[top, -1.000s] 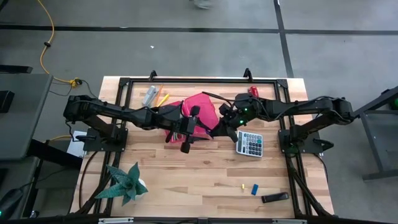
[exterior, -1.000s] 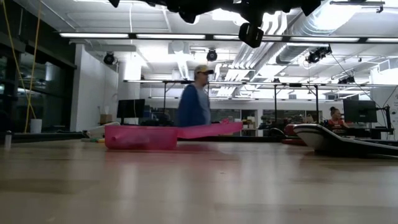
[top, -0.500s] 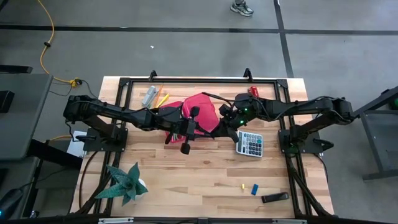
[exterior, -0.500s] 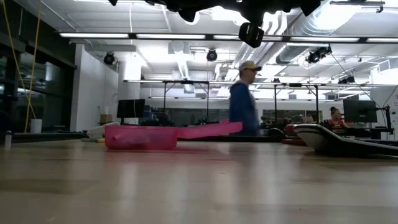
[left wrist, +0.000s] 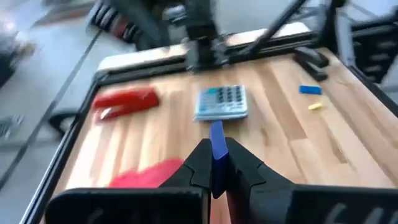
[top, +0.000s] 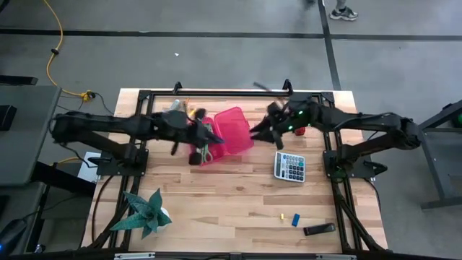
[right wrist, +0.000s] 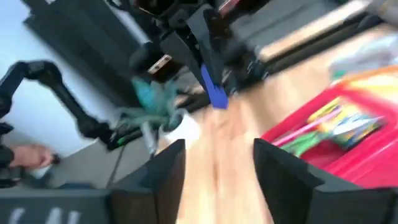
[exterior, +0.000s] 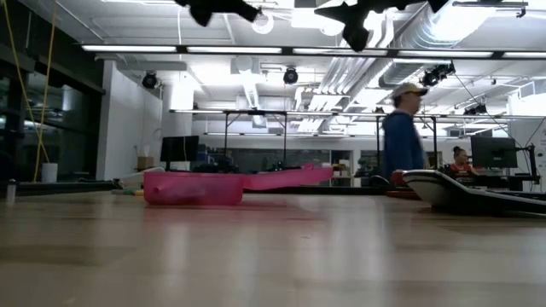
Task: Pack school essentials
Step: Put the top blue eraser into the pink pencil box
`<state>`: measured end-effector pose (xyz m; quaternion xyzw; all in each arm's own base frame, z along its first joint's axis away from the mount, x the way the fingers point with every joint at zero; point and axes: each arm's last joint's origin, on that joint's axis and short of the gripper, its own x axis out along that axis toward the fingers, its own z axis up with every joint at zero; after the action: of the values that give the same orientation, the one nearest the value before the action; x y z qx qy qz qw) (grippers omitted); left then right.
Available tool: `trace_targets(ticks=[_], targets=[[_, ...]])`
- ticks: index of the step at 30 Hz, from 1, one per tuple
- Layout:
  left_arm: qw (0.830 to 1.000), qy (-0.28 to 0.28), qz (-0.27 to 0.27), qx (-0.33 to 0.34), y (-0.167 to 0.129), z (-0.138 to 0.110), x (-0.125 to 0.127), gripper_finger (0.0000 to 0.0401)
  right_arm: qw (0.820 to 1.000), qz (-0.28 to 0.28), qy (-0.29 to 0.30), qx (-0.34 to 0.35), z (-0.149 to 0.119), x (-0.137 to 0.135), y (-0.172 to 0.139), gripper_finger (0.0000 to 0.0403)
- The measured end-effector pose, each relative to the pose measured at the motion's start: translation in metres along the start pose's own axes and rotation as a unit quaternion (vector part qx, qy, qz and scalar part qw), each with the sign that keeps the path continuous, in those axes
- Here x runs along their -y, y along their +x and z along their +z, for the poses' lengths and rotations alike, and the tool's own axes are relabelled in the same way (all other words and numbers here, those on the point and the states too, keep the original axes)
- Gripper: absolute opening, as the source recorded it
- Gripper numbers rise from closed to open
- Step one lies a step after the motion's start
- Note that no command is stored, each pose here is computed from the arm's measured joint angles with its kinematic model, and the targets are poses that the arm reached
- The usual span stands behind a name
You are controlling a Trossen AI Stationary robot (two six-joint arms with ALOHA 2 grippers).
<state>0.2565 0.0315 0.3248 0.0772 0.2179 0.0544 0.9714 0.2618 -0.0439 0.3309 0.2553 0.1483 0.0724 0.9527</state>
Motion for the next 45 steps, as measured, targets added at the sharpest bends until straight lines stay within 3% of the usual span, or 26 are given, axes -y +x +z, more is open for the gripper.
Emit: trace_targets(ticks=[5,11,16,28,32,37,40,45], targets=[[0.993,-0.084,0.034,0.075,-0.032,-0.006,-0.004,0.0002,0.995,-0.042,-0.059,0.064,0.013,-0.006,-0.024,0.0207],[0.968,-0.165,0.07,0.174,-0.043,-0.043,0.01,0.0001,0.986,-0.066,-0.103,0.115,0.021,-0.014,-0.038,0.0202],[0.963,-0.177,0.091,0.181,-0.042,-0.062,0.019,0.0001,0.984,-0.064,-0.11,0.128,0.023,-0.015,-0.038,0.0197],[0.96,-0.19,0.094,0.181,-0.042,-0.063,0.018,0.0001,0.977,-0.09,-0.145,0.131,0.023,-0.013,-0.037,0.0197],[0.957,-0.223,0.113,0.15,-0.035,-0.07,0.01,0.0002,0.976,-0.094,-0.144,0.132,0.024,-0.013,-0.037,0.0197],[0.956,-0.268,0.12,0.018,-0.007,-0.101,-0.003,0.0003,0.976,-0.094,-0.144,0.132,0.023,-0.013,-0.037,0.0197],[0.949,-0.287,0.116,-0.067,0.013,-0.123,-0.006,0.0003,0.976,-0.094,-0.143,0.132,0.023,-0.013,-0.037,0.0197],[0.93,-0.316,0.118,-0.149,0.042,-0.15,-0.008,0.0004,0.976,-0.106,-0.138,0.128,0.022,-0.011,-0.037,0.0197]])
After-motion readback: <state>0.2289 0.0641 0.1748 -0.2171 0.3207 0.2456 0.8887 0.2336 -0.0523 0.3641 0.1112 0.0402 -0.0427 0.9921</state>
